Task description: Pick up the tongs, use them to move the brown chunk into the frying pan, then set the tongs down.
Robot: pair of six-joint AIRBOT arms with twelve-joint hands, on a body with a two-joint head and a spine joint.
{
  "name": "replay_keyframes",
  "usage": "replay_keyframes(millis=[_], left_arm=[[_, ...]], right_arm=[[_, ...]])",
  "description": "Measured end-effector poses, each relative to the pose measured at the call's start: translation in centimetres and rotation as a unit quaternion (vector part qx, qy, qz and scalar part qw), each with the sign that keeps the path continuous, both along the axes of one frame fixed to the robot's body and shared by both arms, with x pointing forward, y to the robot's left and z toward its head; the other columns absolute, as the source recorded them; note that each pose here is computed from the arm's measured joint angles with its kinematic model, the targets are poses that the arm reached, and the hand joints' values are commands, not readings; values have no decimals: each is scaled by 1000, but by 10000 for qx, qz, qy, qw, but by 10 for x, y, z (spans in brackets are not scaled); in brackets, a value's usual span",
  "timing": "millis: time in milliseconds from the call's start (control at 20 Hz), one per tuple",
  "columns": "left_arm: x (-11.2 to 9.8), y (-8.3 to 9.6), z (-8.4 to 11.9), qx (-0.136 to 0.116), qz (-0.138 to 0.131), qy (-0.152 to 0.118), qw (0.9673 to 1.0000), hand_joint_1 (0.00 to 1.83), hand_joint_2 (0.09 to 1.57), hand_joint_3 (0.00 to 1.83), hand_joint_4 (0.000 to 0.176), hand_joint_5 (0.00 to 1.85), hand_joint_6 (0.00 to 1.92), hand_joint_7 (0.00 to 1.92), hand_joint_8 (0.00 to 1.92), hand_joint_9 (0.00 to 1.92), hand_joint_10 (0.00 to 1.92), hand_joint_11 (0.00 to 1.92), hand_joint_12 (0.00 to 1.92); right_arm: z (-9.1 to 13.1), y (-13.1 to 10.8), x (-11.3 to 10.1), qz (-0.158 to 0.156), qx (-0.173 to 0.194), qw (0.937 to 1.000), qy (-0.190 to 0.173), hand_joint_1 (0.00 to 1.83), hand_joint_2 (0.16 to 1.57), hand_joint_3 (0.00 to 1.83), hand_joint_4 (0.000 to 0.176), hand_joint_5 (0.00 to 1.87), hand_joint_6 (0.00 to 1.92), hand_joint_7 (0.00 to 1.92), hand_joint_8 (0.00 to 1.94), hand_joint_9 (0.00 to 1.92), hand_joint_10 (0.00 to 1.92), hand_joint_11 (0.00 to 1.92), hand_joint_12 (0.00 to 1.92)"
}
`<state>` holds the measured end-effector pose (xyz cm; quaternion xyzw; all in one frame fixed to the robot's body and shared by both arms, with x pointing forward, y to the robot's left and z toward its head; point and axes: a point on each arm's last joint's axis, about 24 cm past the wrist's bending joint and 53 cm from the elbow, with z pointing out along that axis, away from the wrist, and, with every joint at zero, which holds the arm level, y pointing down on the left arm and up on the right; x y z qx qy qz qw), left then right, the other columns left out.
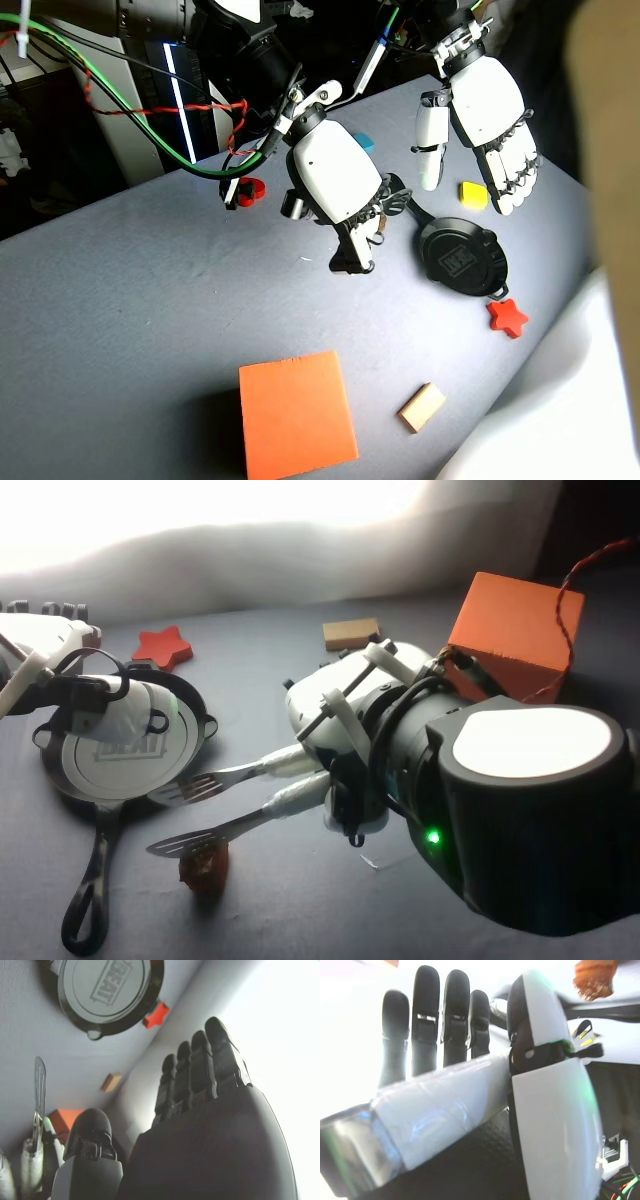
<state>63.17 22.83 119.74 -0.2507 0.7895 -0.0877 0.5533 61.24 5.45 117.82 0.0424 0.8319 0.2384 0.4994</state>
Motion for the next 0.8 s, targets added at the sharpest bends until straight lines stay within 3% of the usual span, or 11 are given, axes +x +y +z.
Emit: replay_keyframes(millis=[200,250,300,350,450,500,650,800], left_arm=[[6,6,6,-16,90,-79,9999,0,1250,0,0,88,1,110,1,93,3,0,327],[7,6,8,-39,101,-96,9999,2,1254,2,0,77,2,98,0,83,0,0,290],[8,6,8,-53,106,-105,9999,2,1254,2,0,77,2,98,0,83,0,0,290],[9,7,9,-98,131,-118,9998,4,1257,2,0,86,5,106,2,94,4,0,342],[10,10,11,-228,219,-146,9994,0,1256,0,0,73,0,90,0,84,0,0,339],[12,12,12,-244,250,-176,9992,0,1253,0,0,82,4,99,4,89,2,0,342],[13,20,11,-354,433,-186,9983,2,1252,0,0,75,4,93,5,85,4,0,339],[14,24,12,-385,510,-196,9978,4,1257,1,0,73,0,98,1,87,1,0,326]], right_arm=[[-7,2,0,0,-55,10000,12,1121,1178,0,0,855,226,1001,5,788,507,364,1484],[-11,1,0,-11,-72,10000,39,1103,1190,52,0,786,1072,995,2,768,524,360,1522],[-13,2,0,-16,-80,9999,75,1103,1190,52,0,786,1072,995,2,768,524,360,1522],[-15,2,0,-22,-82,9999,91,1092,1229,19,0,742,1289,1003,4,755,560,341,1538],[-19,2,2,-55,-85,9999,126,1085,1250,0,0,720,1358,1001,2,729,615,330,1550],[-18,3,4,-50,-87,9999,87,1133,1189,0,0,714,582,995,11,735,598,343,1502],[-23,5,3,-30,-78,9999,130,1114,1188,0,0,830,273,991,3,760,535,336,1493],[-31,11,-2,88,-79,9997,220,1125,1171,0,0,843,231,986,2,762,520,358,1471]])
